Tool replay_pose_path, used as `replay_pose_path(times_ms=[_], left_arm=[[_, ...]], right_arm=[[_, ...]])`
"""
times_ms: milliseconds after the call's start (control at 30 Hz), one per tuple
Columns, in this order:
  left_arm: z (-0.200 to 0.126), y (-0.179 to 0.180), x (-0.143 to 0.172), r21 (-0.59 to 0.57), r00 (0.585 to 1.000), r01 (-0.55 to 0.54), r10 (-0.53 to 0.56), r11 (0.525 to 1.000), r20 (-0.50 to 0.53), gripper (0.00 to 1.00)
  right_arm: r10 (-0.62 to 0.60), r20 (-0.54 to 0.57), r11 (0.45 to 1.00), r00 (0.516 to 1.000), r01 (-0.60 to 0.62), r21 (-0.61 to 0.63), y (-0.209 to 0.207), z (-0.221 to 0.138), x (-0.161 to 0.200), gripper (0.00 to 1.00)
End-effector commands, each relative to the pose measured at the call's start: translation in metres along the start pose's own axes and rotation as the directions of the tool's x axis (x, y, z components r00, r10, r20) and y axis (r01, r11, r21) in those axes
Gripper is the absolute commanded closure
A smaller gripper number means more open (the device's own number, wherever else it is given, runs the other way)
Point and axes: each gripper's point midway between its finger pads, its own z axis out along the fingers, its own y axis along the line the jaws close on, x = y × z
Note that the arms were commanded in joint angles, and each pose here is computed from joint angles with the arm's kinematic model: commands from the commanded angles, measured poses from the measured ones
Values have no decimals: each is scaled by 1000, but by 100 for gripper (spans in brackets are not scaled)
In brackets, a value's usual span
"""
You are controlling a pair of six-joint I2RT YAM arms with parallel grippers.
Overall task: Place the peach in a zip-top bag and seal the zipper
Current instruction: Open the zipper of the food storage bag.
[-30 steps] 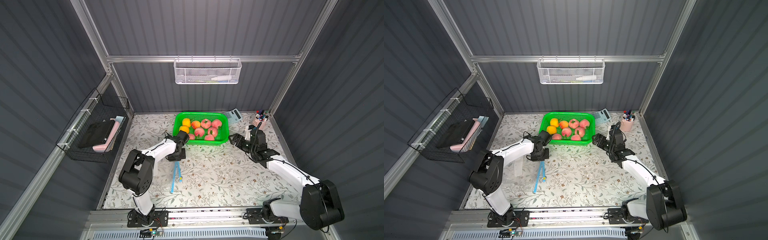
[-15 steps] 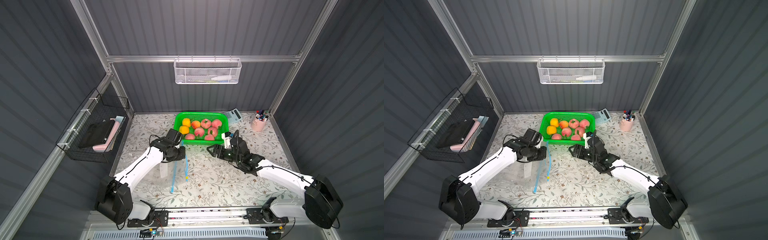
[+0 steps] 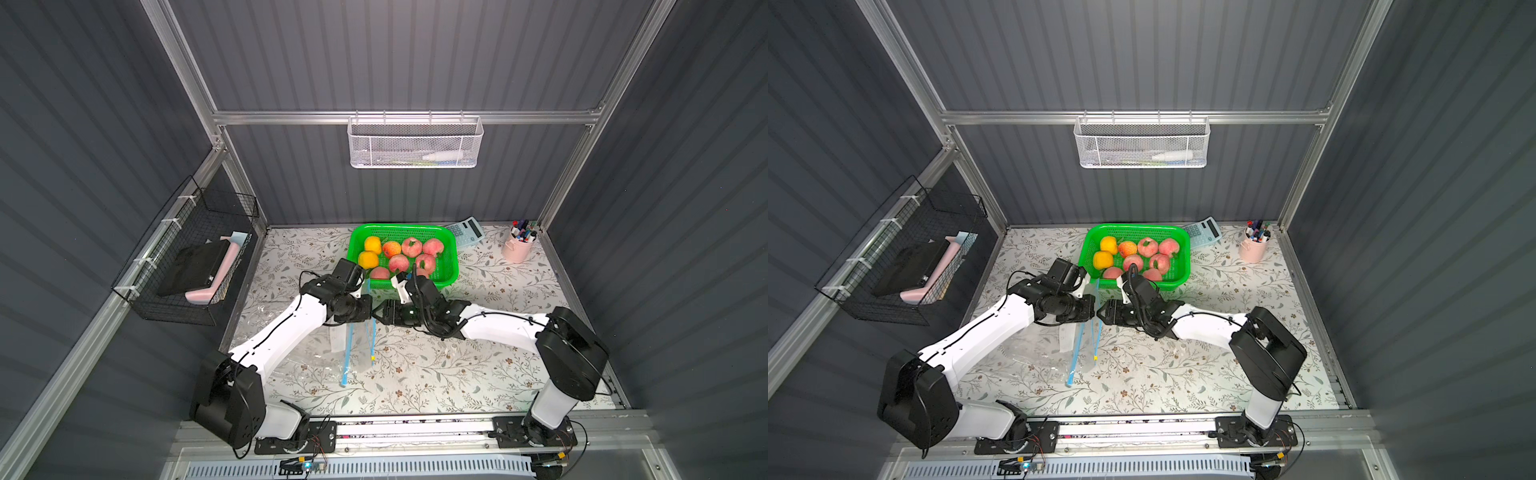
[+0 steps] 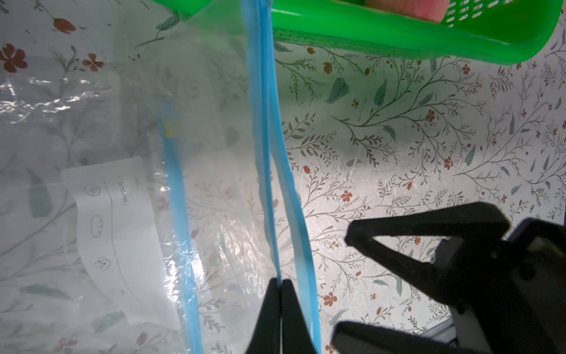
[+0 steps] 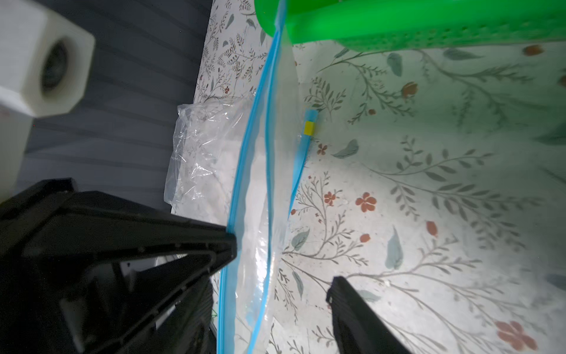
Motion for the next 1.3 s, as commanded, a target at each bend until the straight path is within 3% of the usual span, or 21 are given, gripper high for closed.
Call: replay_pose_path(times_ms=[0, 133, 533, 733, 800, 967, 1033, 1267], left_arm=[[-5, -5, 1, 23, 999, -36, 36, 999, 12, 100], [-8, -3, 0, 13, 999, -44, 43, 999, 23, 100], [-7, 2, 0, -14, 999, -36, 36, 999, 26, 100], [-7, 8, 1, -40, 999, -10, 11, 999, 37, 100], [-4, 13, 5, -58, 999, 0, 2, 998, 35, 98], [0, 23, 17, -83, 1000, 6, -4, 997, 23, 77], [0, 22, 19, -70, 1000, 2, 0, 998, 30, 73], [-5, 18, 20, -27, 997, 5, -3, 1000, 71, 74]], right_arm=[[5, -33, 1000, 999, -5, -8, 6, 10, 2, 45], [11, -33, 999, 999, -10, 40, -2, 18, -1, 60], [-16, 36, 992, 999, 11, 126, -9, 34, -27, 73], [19, 26, 995, 999, -21, 95, -2, 34, -27, 99], [41, 23, 997, 999, -42, 60, 6, 30, -27, 100], [93, 8, 995, 996, -93, -41, 29, 17, -26, 100], [114, 5, 992, 993, -114, -51, 32, 15, -25, 100], [157, 5, 986, 988, -157, -57, 33, 10, -25, 100]])
